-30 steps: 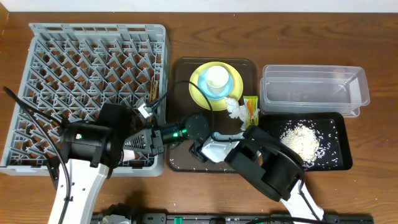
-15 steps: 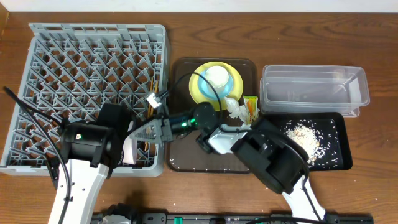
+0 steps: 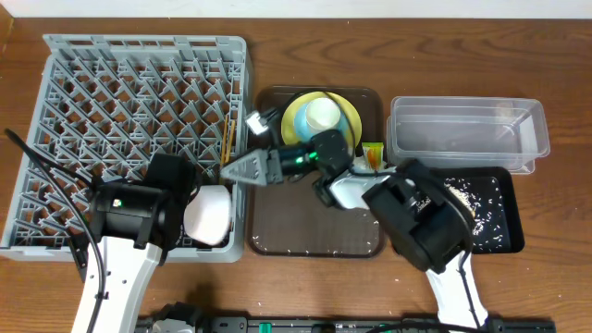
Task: Sort waste into correct bins and load items into the dishwasher
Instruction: 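Lower the white bowl into the dish rack beside the left gripper and release, then move the right gripper to the white tissue beside the yellow plate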
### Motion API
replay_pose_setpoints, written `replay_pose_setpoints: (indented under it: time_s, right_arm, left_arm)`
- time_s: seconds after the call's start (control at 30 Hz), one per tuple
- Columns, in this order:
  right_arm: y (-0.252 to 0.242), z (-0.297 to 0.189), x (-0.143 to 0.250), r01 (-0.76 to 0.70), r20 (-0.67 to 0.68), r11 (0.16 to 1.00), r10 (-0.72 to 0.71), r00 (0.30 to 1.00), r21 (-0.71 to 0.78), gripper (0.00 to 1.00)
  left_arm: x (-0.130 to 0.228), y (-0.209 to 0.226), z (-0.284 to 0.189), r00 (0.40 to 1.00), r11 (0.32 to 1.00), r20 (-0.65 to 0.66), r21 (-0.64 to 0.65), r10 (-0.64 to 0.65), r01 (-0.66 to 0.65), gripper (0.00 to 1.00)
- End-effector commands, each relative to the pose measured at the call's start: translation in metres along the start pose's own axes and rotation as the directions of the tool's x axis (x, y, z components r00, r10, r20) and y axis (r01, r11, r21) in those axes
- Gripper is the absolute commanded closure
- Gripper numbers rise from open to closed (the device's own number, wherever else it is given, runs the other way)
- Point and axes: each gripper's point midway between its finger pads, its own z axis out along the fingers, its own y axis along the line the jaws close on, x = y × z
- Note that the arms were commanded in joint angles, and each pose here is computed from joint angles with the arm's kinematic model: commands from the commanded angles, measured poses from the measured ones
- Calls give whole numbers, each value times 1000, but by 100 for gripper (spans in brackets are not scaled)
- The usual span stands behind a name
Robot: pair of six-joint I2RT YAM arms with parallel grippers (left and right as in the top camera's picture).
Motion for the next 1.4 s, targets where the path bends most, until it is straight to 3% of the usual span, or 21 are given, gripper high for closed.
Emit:
replay_pose_setpoints:
  time_s: [0.0,0.23,0.53,0.73,1.0,1.1,1.2,1.3,1.33,1.37]
  right_arm:
    - [-3,-21,-12,-38,3,999,38,999,15,55]
    - [5,-64,-37,-57,23,998,56,998,41,59]
    - [57,-143,-91,-49,122,988,32,992,144,56]
    - [78,-172,-104,-17,175,976,-22,984,218,54]
    - [59,-199,-113,-71,293,928,-42,955,365,54]
    - [45,-208,-110,-84,321,875,-84,943,477,54]
    - [30,-216,-97,-80,298,769,-146,943,634,54]
    - [19,-225,-79,-26,198,598,-224,954,801,53]
    - [15,-228,-69,35,106,480,-263,959,876,53]
    - [14,-228,-64,74,50,417,-279,959,906,53]
  left_arm:
    - [11,11,-1,999,999,-42,-34,35,-36,6]
    - [11,11,-1,999,999,-42,-34,35,-36,7]
    - [11,11,-1,999,999,-42,-34,35,-36,6]
    - [11,11,-1,999,999,-42,-34,35,-36,7]
    - [11,11,-1,999,999,-42,-34,35,-36,6]
    - [11,11,-1,999,999,-42,-34,35,-36,6]
    - [11,11,-1,999,999,-42,-34,35,-36,6]
    - [11,11,-1,999,999,-42,-34,35,-36,7]
    - [11,11,-1,999,999,-42,-34,35,-36,7]
    - [11,11,-1,999,999,-42,-34,35,-36,6]
